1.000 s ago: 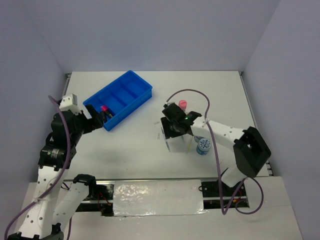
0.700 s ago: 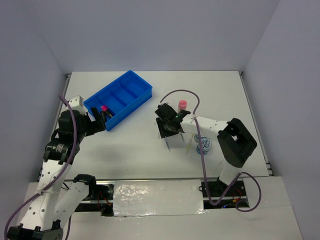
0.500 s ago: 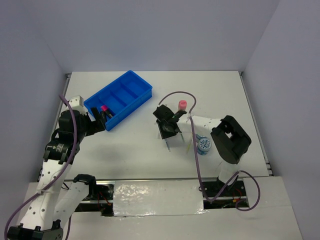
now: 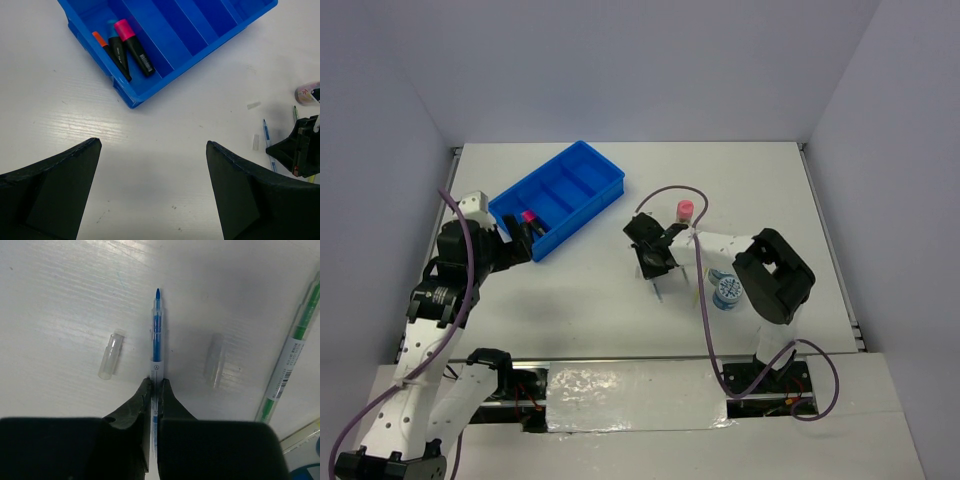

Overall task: Sort the stationery into containers
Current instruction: Pick up the pen from the center of the board.

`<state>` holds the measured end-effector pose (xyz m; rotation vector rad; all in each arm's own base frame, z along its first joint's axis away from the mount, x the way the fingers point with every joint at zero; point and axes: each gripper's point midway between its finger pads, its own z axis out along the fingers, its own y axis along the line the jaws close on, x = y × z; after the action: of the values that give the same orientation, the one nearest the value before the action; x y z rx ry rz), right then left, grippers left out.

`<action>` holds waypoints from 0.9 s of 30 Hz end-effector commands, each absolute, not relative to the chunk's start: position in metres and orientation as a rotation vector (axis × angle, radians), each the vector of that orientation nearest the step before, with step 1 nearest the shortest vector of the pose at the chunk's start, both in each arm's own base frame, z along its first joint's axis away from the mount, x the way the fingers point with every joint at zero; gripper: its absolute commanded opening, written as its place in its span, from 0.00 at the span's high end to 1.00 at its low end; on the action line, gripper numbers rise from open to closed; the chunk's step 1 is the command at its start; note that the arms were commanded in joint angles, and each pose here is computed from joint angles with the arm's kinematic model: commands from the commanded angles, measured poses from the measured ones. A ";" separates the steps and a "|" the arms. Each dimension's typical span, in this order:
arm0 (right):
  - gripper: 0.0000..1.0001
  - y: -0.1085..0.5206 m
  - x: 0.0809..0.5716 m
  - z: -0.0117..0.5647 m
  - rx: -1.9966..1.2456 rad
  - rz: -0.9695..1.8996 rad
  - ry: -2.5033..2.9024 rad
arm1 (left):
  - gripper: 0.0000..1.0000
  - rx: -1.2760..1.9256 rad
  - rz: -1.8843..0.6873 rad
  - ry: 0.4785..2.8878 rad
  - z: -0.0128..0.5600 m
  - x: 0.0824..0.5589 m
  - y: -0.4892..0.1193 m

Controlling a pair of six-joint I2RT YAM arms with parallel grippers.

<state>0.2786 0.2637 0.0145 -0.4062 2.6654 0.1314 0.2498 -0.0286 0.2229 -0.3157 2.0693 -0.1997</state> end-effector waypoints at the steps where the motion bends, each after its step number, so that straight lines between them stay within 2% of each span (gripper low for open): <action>1: 0.99 0.267 0.274 0.010 -0.379 0.135 2.662 | 0.01 -0.277 -0.219 2.034 0.233 0.260 -0.033; 7: 1.00 0.257 0.270 0.090 -0.266 0.173 2.515 | 0.01 -0.335 -0.229 2.170 0.209 0.269 -0.046; 12: 1.00 0.233 0.251 0.181 -0.147 0.330 2.327 | 0.01 -0.328 -0.287 2.184 0.193 0.278 -0.106; 14: 1.00 0.218 0.241 0.210 -0.118 0.375 2.258 | 0.04 -0.280 -0.320 2.246 0.173 0.279 -0.145; 17: 1.00 0.192 0.232 0.223 -0.084 0.344 2.221 | 0.11 -0.230 -0.293 2.298 0.149 0.284 -0.186; 18: 1.00 0.184 0.232 0.223 -0.071 0.329 2.213 | 0.17 -0.225 -0.289 2.298 0.149 0.288 -0.198; 19: 1.00 0.177 0.231 0.225 -0.052 0.331 2.207 | 0.34 -0.196 -0.295 2.310 0.144 0.285 -0.214; 20: 1.00 0.170 0.230 0.221 -0.040 0.314 2.219 | 0.39 -0.172 -0.253 2.353 0.125 0.288 -0.224; 24: 1.00 0.158 0.223 0.219 -0.028 0.316 2.210 | 0.45 -0.092 -0.224 2.424 0.100 0.299 -0.268; 25: 1.00 0.156 0.222 0.222 -0.024 0.324 2.197 | 0.46 -0.068 -0.175 2.467 0.079 0.299 -0.274; 27: 1.00 0.152 0.220 0.221 -0.033 0.316 2.203 | 0.46 -0.048 -0.160 2.480 0.075 0.303 -0.286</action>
<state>0.2237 0.1628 0.2168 -0.0407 2.2141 0.3339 0.2881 -0.2678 0.0669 -0.0043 2.5213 -0.1521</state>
